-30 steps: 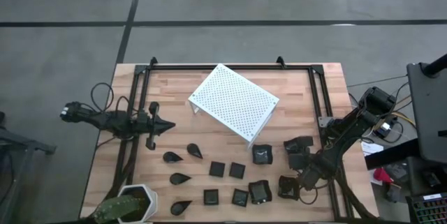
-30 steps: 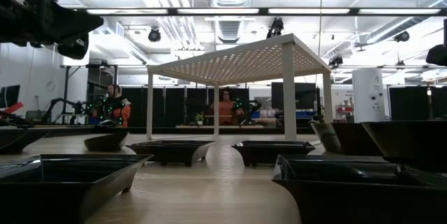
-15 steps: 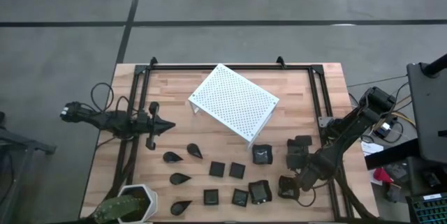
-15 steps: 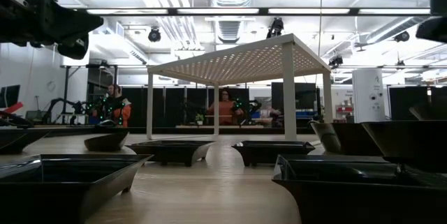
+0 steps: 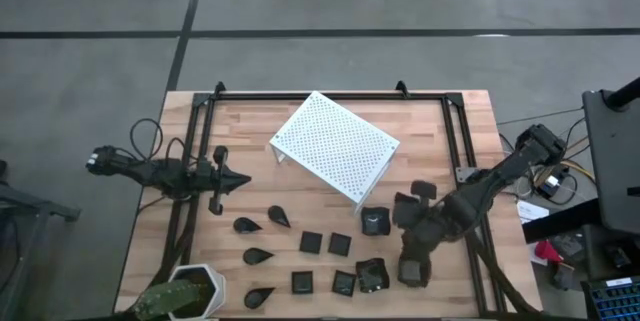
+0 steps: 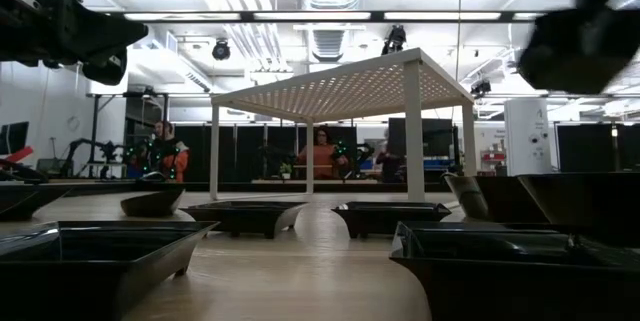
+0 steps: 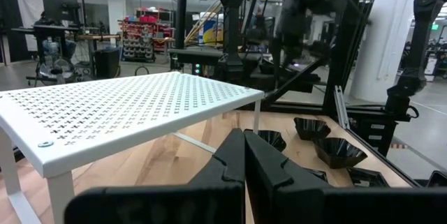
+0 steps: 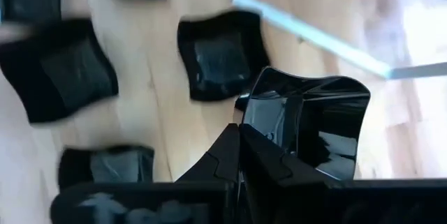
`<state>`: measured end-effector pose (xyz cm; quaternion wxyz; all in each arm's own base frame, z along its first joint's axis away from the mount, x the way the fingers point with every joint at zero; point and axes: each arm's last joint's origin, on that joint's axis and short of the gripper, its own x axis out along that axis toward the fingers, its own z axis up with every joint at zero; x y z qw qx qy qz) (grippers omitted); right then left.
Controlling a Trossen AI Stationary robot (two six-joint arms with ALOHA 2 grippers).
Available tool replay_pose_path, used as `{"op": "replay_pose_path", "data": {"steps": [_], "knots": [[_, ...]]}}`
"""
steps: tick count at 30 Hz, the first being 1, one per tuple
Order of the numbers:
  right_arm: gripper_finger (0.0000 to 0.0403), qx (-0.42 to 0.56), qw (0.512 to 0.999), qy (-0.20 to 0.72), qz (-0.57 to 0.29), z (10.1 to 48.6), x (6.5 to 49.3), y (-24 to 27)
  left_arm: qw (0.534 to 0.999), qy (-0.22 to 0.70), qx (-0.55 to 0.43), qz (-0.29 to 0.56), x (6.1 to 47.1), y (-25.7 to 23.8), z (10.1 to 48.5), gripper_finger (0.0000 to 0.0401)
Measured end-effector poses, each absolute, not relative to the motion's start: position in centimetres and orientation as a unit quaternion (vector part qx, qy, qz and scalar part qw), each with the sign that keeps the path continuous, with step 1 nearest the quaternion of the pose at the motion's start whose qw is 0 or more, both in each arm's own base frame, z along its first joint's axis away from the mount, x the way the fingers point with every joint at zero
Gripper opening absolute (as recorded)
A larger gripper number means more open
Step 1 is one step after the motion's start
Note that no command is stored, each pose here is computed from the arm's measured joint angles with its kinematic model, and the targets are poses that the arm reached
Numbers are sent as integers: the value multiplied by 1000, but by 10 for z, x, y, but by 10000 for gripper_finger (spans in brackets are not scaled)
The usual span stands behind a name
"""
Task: Pick & Place Mini shaped plates
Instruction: Put the distorted square plate on the shelf
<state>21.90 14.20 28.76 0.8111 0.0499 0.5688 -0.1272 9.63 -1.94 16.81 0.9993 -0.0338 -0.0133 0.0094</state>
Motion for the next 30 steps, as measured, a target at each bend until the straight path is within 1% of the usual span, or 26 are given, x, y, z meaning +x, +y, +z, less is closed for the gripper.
{"op": "replay_pose_path", "data": {"steps": [6, 13, 23, 30], "knots": [[8, 52, 826, 535, -169, 321, 234, 117, 999, -13, -34, 9, 96, -19, 168, 0], [8, 48, 835, 514, -191, 341, 248, 87, 999, -13, -34, 10, 96, -19, 168, 0], [8, 31, 821, 513, -248, 347, 267, 38, 999, -13, -34, 10, 96, -19, 168, 0], [8, -5, 795, 553, -248, 329, 307, 29, 999, -13, -34, 10, 96, -19, 168, 0]]}}
